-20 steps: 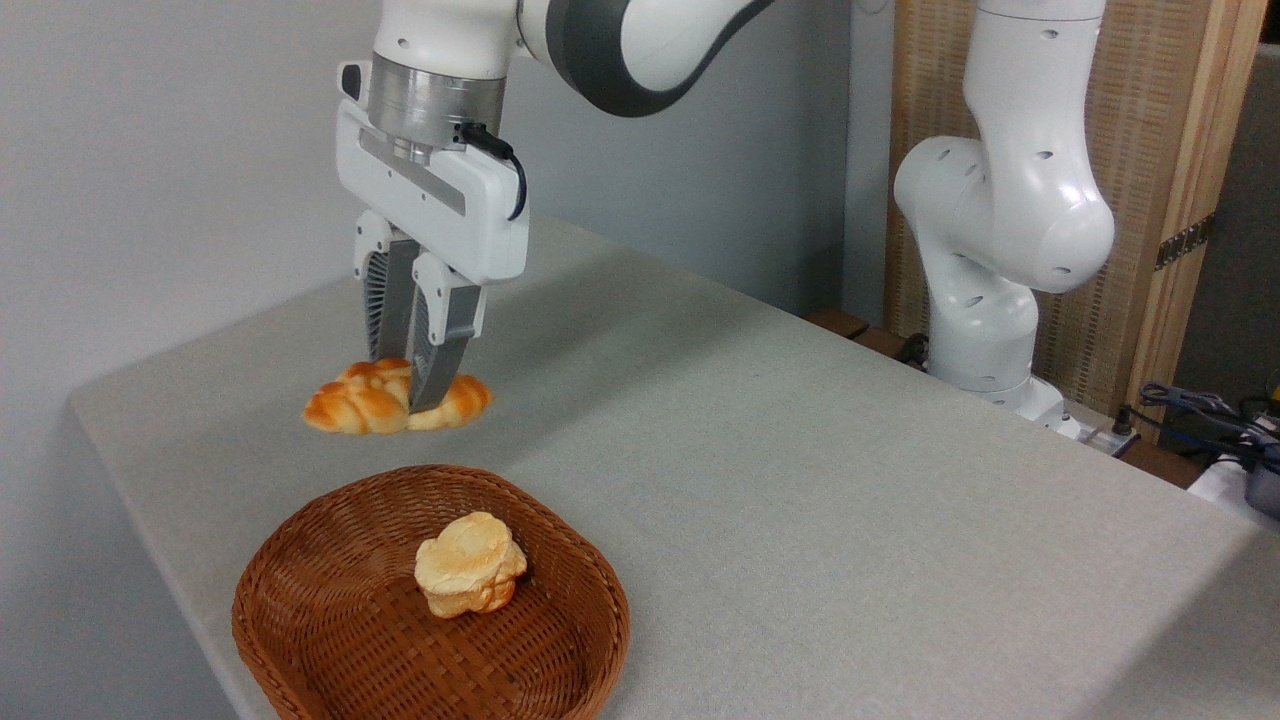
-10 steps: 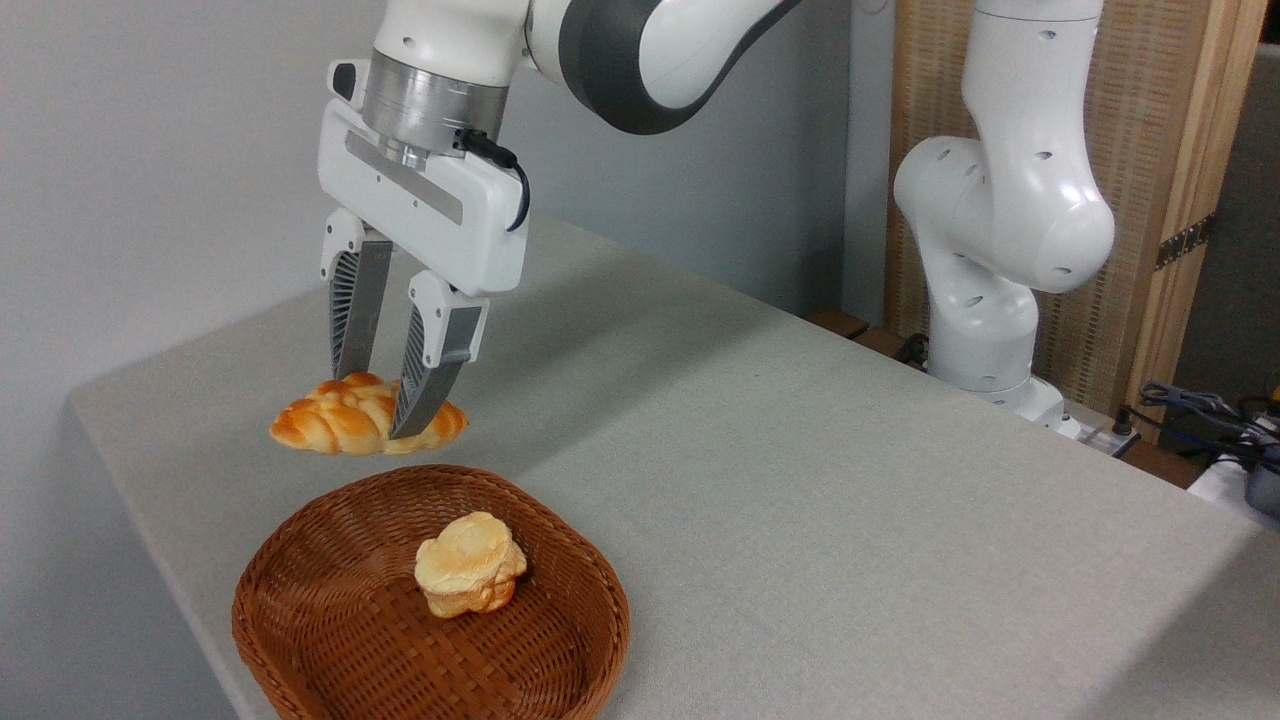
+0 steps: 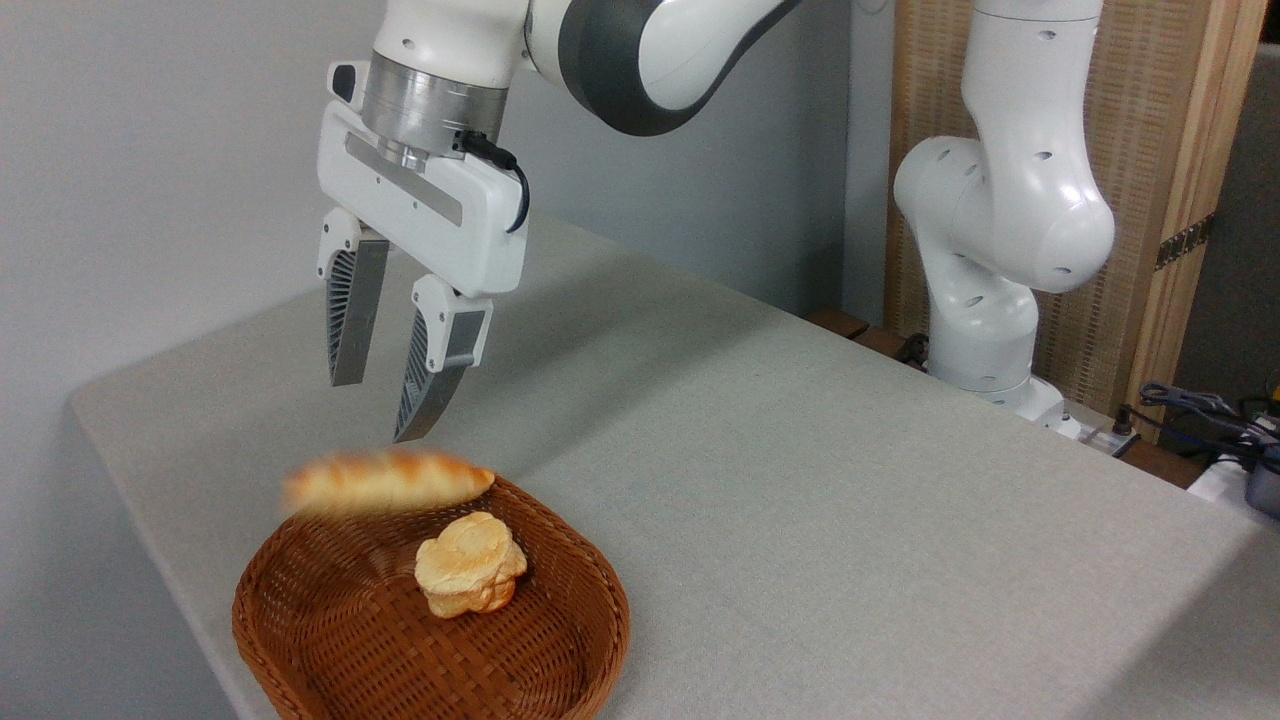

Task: Put bread into the basket

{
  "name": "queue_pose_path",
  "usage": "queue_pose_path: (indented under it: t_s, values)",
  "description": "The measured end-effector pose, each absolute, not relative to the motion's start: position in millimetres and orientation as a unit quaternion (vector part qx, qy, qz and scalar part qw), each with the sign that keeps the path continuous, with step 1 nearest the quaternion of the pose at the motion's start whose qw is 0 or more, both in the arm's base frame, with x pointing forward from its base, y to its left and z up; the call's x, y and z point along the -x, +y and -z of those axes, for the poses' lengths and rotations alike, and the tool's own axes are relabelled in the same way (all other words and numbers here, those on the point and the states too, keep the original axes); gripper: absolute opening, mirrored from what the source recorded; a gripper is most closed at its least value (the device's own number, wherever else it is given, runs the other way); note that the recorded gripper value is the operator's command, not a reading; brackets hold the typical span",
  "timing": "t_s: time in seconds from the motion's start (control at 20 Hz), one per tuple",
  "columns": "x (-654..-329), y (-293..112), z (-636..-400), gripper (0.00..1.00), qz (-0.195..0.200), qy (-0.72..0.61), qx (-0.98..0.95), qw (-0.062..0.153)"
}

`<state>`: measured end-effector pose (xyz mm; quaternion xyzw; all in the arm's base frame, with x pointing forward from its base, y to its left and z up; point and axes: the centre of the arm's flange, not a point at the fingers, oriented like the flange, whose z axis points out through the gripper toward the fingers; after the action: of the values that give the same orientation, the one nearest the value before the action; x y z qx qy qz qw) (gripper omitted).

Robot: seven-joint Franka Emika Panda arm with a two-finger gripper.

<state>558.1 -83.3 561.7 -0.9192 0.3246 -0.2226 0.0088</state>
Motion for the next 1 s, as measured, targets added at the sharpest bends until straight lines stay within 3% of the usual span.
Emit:
queue_pose_path:
  t_s: [0.55,0.75,1.0]
  values:
    - [-557,-83,-566,1.0,0.224,0.308,0.925,0.005]
    - [-546,-83,-573,1.0,0.162,0.312,0.936,-0.011]
    - [-527,-81,-582,1.0,0.07,0.327,0.942,-0.012]
